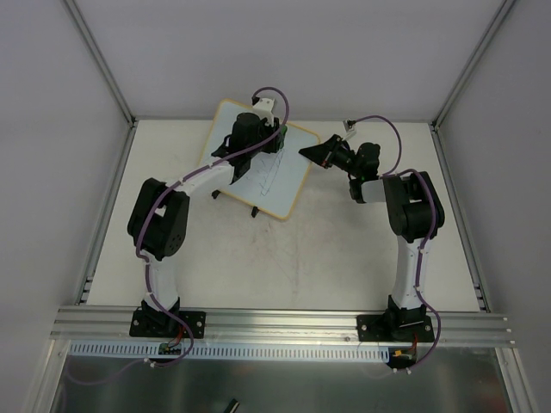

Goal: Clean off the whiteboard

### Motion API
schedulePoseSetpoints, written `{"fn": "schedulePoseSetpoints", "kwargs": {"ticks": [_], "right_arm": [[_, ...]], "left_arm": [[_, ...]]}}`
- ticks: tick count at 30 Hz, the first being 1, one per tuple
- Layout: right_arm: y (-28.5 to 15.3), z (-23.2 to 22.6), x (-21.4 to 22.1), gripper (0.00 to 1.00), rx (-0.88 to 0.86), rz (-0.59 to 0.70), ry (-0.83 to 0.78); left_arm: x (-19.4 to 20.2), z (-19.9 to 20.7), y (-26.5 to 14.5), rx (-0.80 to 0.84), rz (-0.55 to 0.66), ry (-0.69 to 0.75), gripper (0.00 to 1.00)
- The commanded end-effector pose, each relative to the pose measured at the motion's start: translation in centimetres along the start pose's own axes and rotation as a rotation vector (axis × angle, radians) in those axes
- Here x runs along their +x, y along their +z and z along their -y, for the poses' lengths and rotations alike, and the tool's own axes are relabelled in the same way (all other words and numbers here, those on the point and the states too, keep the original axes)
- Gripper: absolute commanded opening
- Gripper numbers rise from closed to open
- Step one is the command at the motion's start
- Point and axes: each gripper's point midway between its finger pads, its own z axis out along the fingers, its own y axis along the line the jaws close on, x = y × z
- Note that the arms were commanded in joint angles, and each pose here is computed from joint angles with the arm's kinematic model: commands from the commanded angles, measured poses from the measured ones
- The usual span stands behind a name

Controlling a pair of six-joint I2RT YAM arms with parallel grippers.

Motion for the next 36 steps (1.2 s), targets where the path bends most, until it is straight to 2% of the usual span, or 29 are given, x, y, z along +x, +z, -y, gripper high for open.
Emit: {"fn": "schedulePoseSetpoints", "kwargs": {"ticks": [1, 9, 14, 26, 36], "right_arm": [[0.1, -4.1, -2.3, 0.0, -0.154, 0.063, -0.247], [0.1, -4.0, -2.4, 0.0, -0.152, 0.063, -0.246], [0.1, -4.0, -2.5, 0.0, -0.155, 0.067, -0.243], [-0.1, -4.1, -2.7, 0.0, -0.16, 0.074, -0.237], [-0.2, -4.0, -2.7, 0.0, -0.159, 0.075, -0.235]], "left_arm": [[1.9, 1.4, 0.0, 0.019, -0.061, 0.061, 0.0], [2.7, 0.4, 0.0, -0.03, -0.071, 0.038, 0.0], [3.8, -1.4, -0.4, -0.077, -0.08, -0.071, 0.0], [6.7, -8.9, -3.2, -0.2, -0.093, -0.29, 0.0], [10.9, -15.8, -7.6, -0.417, -0.122, -0.481, 0.0]]}}
